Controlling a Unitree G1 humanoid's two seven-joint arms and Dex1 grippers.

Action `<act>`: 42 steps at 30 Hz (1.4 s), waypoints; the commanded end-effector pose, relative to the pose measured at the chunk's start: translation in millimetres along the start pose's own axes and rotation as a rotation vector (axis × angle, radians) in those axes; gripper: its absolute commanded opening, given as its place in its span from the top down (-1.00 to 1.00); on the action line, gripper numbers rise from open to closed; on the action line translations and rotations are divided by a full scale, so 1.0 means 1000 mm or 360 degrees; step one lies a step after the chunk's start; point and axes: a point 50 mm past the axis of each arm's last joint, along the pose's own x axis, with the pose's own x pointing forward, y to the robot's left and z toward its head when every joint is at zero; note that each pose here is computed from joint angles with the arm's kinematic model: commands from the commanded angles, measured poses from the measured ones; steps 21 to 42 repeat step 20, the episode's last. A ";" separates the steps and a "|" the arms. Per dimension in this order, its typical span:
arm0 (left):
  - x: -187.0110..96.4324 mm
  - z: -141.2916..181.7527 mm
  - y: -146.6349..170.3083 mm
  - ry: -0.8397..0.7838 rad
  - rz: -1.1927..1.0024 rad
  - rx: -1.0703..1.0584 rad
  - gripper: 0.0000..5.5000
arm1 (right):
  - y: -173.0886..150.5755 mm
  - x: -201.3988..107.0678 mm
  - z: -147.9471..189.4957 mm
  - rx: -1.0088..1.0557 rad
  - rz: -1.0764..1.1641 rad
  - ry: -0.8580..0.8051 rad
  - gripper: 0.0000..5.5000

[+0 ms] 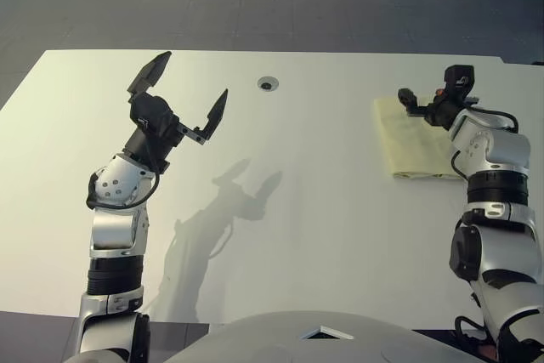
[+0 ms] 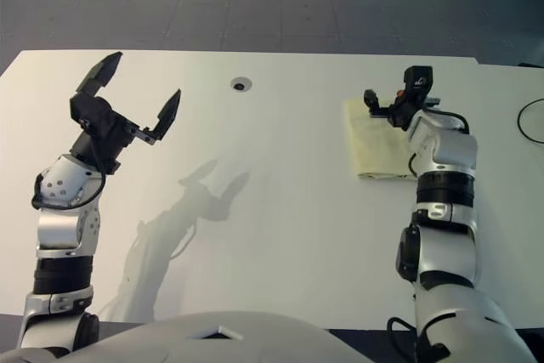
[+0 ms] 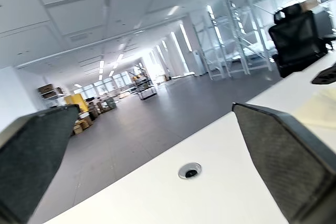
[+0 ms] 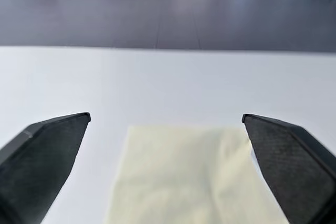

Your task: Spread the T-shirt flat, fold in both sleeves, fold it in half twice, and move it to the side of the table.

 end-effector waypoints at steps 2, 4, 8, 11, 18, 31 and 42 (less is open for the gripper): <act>-0.012 -0.011 0.005 0.0115 0.0462 -0.0041 -0.96 | 0.060 -0.051 -0.002 -0.0142 0.0176 -0.0360 -0.95; -0.018 -0.020 -0.004 0.0206 0.0486 -0.0003 -0.96 | 0.080 -0.062 -0.014 -0.0226 0.0186 -0.0498 -0.95; -0.024 -0.032 -0.018 0.0303 0.0474 0.0065 -0.96 | 0.101 -0.081 -0.055 -0.0468 0.0048 -0.0610 -0.95; -0.026 -0.034 -0.020 0.0313 0.0468 0.0112 -0.96 | 0.111 -0.089 -0.078 -0.0505 0.0044 -0.0626 -0.95; -0.044 -0.038 -0.022 0.0378 0.0519 0.0075 -0.90 | 0.124 -0.102 -0.098 -0.0435 0.0074 -0.0604 -0.91; -0.046 -0.036 -0.022 0.0371 0.0512 0.0071 -0.79 | 0.128 -0.106 -0.105 -0.0422 0.0096 -0.0584 -0.85; -0.046 -0.036 -0.022 0.0371 0.0512 0.0071 -0.79 | 0.128 -0.106 -0.105 -0.0422 0.0096 -0.0584 -0.85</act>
